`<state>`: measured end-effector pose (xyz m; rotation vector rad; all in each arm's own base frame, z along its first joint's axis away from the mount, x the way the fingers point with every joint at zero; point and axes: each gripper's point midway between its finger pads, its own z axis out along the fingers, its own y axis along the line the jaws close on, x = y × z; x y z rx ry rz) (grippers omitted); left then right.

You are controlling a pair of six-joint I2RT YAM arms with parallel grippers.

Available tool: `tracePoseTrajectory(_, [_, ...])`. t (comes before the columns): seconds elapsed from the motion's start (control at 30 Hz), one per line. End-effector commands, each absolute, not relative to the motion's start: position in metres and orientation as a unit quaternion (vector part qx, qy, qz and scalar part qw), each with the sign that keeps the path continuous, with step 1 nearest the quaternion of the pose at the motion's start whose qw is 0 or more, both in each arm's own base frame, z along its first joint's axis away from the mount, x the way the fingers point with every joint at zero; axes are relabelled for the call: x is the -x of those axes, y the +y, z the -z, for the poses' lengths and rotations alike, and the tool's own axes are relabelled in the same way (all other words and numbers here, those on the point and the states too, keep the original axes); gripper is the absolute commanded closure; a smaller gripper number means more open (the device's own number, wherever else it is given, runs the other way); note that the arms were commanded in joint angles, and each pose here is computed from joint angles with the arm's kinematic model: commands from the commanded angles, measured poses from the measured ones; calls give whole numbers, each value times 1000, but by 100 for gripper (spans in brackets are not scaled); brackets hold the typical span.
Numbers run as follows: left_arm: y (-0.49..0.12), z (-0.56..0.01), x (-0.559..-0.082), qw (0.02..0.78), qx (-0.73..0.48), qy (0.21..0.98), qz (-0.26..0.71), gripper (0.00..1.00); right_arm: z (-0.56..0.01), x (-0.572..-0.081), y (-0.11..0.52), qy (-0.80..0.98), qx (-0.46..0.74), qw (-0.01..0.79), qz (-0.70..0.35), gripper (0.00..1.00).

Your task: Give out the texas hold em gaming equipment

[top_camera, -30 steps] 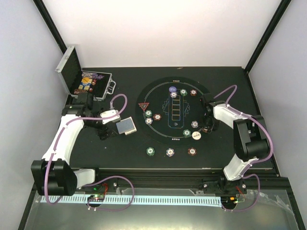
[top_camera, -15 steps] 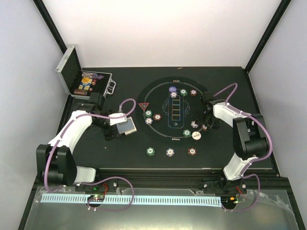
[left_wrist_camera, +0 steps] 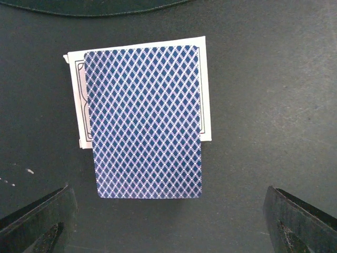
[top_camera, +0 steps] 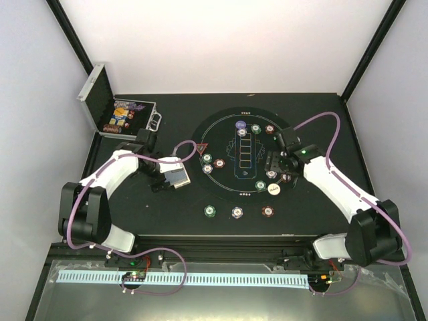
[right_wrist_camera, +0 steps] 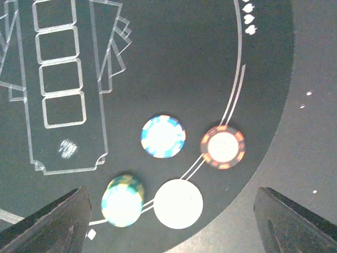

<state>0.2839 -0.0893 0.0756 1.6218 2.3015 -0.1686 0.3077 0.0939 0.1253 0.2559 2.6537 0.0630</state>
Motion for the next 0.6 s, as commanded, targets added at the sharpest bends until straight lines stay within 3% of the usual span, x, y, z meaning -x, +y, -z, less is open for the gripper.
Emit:
tracePoseTrajectory(0.0, [-87,-75,-292,171,-557,812,34,1,-132,-287,110,969,-82,233,-18,13])
tracePoseTrajectory(0.23, [-89,-72,-288,167,-564,808,45,1,-149,-273,165,968,-33,238,-66,9])
tracePoseTrajectory(0.57, [-85,-62,-295,161,-563,809,48,1,-148,-258,187,969,-10,226,-99,6])
